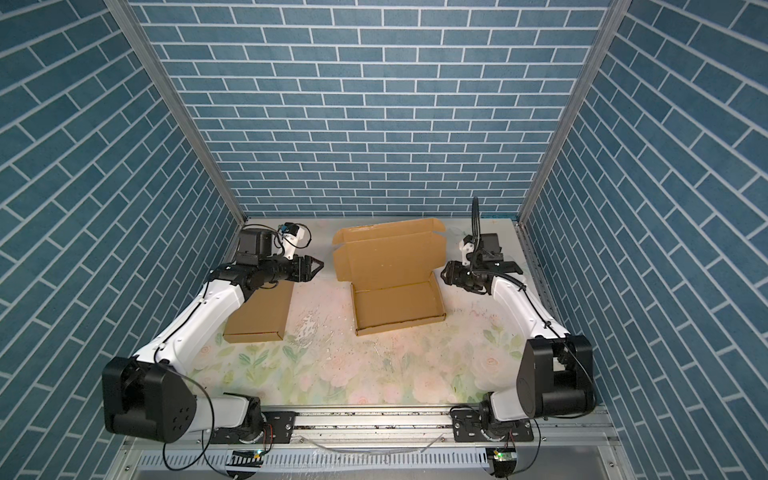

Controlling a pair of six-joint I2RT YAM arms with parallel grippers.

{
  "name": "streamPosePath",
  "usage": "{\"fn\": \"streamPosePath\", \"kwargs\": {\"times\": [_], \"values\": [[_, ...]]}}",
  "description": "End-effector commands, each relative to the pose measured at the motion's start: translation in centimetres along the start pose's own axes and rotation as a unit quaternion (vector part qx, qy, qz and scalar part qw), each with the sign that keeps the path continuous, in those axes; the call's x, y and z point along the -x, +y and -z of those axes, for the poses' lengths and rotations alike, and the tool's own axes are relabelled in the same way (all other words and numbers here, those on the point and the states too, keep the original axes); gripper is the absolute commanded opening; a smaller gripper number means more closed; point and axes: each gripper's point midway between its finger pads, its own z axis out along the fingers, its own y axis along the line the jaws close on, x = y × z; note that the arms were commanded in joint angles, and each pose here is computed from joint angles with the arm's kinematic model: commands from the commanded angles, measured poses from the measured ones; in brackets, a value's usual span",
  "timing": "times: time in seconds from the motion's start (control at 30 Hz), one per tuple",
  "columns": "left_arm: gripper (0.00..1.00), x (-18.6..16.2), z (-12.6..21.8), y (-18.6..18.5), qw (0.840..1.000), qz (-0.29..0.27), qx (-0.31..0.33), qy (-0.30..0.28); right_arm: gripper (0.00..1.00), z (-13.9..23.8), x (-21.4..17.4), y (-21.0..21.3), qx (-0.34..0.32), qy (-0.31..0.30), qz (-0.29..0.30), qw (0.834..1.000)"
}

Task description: Fold the paper box

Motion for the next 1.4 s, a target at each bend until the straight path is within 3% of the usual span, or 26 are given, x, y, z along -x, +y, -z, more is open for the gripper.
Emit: {"fn": "streamPosePath", "kwargs": {"times": [0.0,0.13,0.3,0.5,0.67,0.8,0.97,1.37], "values": [[0.70,1.0,-1.9,-0.9,0.998,-0.022,-0.050,-0.019,0.68,0.7,3.5,1.4,0.041,-0.040,0.119,0.991],[0.69,1.7,-3.4,-1.2,0.997,-0.020,-0.077,-0.015,0.74,-0.7,6.7,1.4,0.070,-0.070,0.187,0.977],[0.69,1.9,-4.5,-1.5,0.995,-0.019,-0.100,-0.020,0.75,-1.8,9.3,0.4,0.094,-0.077,0.214,0.969],[0.59,1.8,-5.8,-1.0,0.995,-0.022,-0.098,-0.011,0.72,-3.3,9.3,2.4,0.196,-0.061,0.244,0.948],[0.49,1.5,-6.6,-1.7,0.994,-0.039,-0.101,0.008,0.67,-4.4,9.1,2.5,0.223,-0.052,0.250,0.941],[0.41,1.2,-7.0,-1.7,0.994,-0.041,-0.099,0.013,0.56,-5.0,8.5,2.4,0.232,-0.037,0.248,0.940],[0.28,0.8,-7.7,-1.8,0.994,-0.044,-0.099,0.021,0.34,-5.3,8.0,2.4,0.235,-0.037,0.240,0.941],[0.09,0.8,-8.1,-2.6,0.995,-0.081,-0.054,0.019,0.02,-4.8,7.1,3.1,0.186,-0.099,0.235,0.949]]}}
